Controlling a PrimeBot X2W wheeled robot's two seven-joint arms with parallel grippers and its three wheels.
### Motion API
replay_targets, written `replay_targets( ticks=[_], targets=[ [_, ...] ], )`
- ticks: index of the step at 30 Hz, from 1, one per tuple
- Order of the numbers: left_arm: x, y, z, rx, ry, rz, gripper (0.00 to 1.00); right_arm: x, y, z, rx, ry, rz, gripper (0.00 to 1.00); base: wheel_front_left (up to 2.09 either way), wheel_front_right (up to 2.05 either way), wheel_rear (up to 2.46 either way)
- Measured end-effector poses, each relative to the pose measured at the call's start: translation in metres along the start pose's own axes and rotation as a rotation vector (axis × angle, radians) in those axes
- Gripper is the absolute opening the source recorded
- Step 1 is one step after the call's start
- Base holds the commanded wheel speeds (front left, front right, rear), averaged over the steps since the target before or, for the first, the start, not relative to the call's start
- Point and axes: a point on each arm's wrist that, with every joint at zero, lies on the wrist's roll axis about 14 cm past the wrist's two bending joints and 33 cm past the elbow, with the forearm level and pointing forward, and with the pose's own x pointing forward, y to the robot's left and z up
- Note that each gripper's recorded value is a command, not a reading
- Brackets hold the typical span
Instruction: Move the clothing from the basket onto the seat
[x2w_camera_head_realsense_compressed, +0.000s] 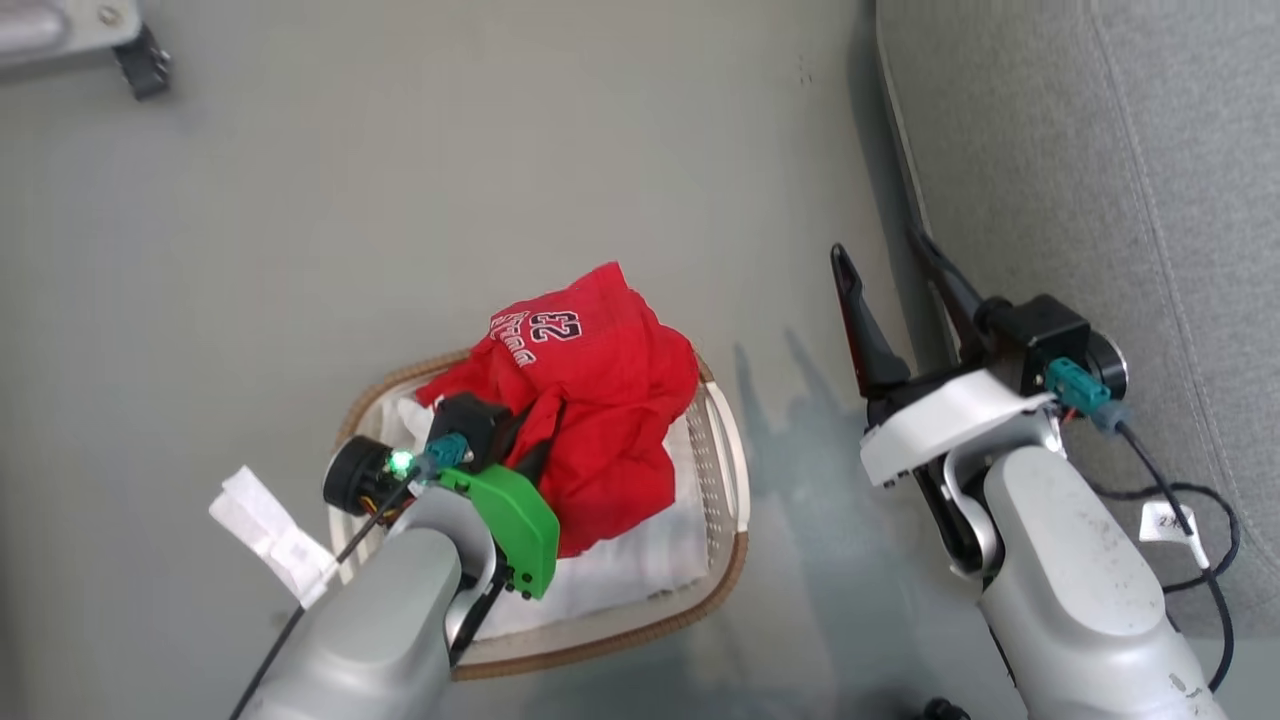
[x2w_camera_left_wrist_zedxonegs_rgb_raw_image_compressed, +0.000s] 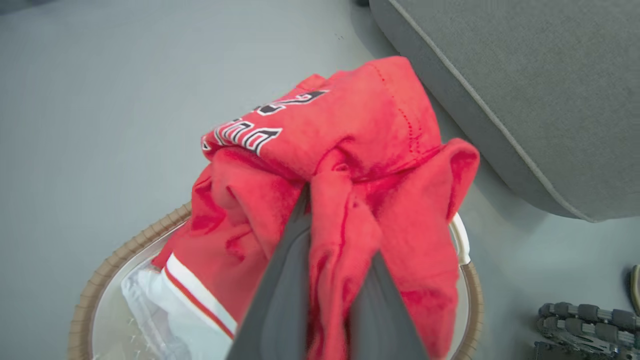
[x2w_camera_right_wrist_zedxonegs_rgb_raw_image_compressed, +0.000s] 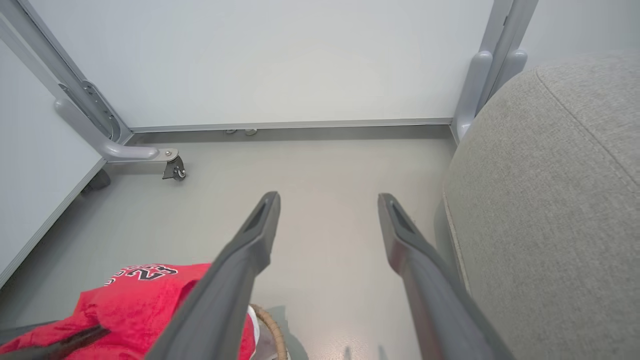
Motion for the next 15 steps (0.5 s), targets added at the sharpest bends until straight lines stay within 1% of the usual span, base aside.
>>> replay_targets(
  ticks=[10,15],
  targets=[
    [-0.05,-0.004,0.054,-0.005,-0.206,0.084,0.0,-0.025,0.024,0.023,0.01,-0.037,0.039,1.0,0.0,0.0,0.0],
    [-0.074,-0.012,0.087,0.024,-0.326,0.108,0.0,-0.043,0.035,0.027,0.012,-0.041,0.054,1.0,0.0,0.0,0.0]
  ],
)
